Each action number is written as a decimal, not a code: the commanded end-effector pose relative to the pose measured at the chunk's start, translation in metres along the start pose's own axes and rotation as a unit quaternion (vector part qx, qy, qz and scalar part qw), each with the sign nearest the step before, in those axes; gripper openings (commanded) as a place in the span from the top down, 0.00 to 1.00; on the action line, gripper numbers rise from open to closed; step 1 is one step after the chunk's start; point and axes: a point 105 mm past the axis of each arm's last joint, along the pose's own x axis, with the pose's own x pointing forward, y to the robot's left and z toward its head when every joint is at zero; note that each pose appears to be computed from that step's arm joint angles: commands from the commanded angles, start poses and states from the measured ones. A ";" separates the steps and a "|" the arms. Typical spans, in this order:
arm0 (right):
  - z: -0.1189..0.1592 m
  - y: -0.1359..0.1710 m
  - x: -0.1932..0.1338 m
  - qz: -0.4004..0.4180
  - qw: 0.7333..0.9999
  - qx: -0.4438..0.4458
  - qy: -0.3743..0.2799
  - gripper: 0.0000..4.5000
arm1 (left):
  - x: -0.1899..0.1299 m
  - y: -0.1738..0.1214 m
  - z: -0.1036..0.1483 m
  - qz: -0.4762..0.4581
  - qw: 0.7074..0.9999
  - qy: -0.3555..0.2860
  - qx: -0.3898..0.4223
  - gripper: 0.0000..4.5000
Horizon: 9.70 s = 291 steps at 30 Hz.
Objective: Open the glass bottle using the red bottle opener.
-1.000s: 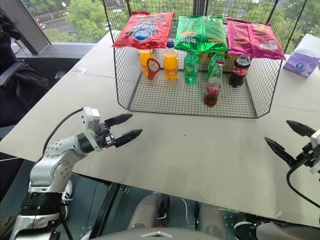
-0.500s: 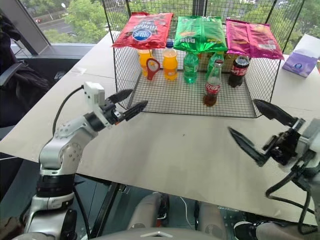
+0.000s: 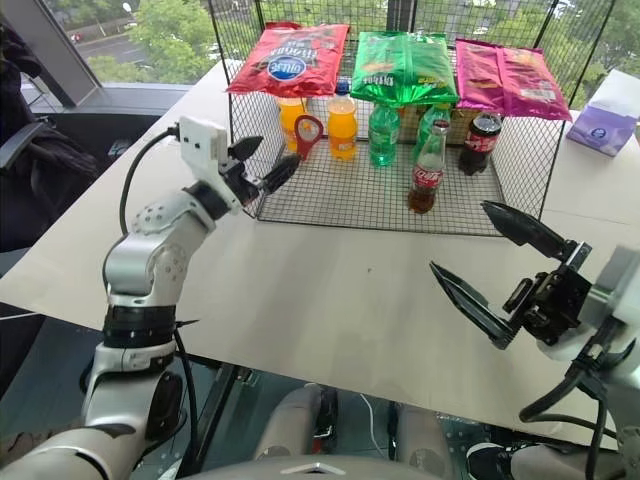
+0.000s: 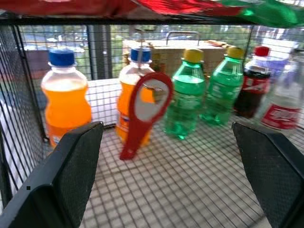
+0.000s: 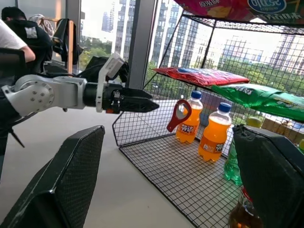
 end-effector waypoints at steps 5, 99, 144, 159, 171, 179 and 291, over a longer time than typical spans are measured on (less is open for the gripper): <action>0.009 0.007 0.006 -0.004 1.000 -0.025 -0.011 0.03 | 0.021 -0.004 0.008 -0.013 1.000 -0.005 0.021 0.00; -0.036 0.024 0.123 0.079 0.916 0.393 0.022 0.26 | -0.050 -0.108 0.043 -0.450 0.837 -0.065 -0.305 1.00; -0.021 -0.037 0.047 -0.155 0.943 0.294 -0.015 1.00 | 0.090 -0.120 -0.024 -0.276 0.960 0.035 -0.045 0.03; -0.013 -0.029 0.033 -0.206 0.939 0.276 -0.025 1.00 | 0.132 -0.164 -0.018 -0.250 0.967 0.050 -0.005 0.03; -0.011 -0.023 0.031 -0.216 0.937 0.274 -0.027 1.00 | 0.140 -0.180 -0.017 -0.222 0.974 0.048 0.010 0.03; -0.012 -0.021 0.034 -0.216 0.937 0.273 -0.025 1.00 | 0.145 -0.183 -0.015 -0.181 0.982 0.047 0.008 0.03; -0.078 -0.001 0.078 -0.107 0.953 0.272 0.085 1.00 | -0.027 -0.122 -0.043 -0.445 0.895 0.009 0.002 0.00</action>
